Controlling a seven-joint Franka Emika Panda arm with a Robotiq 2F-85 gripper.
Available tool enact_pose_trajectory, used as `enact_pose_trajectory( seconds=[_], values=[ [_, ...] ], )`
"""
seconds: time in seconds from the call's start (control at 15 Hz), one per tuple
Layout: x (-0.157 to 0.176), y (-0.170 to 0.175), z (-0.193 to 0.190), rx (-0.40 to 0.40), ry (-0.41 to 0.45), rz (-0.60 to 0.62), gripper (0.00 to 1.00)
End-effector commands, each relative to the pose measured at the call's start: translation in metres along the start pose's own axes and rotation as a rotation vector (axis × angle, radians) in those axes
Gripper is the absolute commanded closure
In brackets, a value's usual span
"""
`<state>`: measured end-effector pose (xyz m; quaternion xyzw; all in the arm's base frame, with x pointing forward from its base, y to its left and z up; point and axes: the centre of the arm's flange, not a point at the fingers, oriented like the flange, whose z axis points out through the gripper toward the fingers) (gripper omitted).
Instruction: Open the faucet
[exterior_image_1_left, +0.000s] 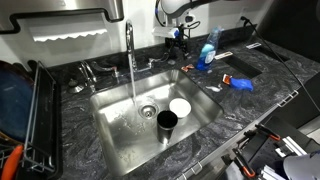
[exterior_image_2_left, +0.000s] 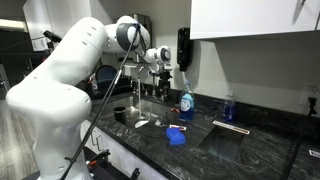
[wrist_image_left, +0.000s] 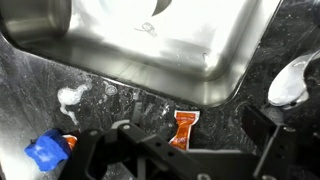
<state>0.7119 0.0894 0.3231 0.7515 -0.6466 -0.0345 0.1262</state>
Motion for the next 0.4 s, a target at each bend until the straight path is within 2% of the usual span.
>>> enact_pose_trajectory(
  seconds=[0.0,0.33],
  values=[
    [0.004,0.0,-0.016,0.074,-0.051,0.029,0.0],
    [-0.001,0.022,-0.085,0.37,-0.011,0.064,0.0]
  ],
)
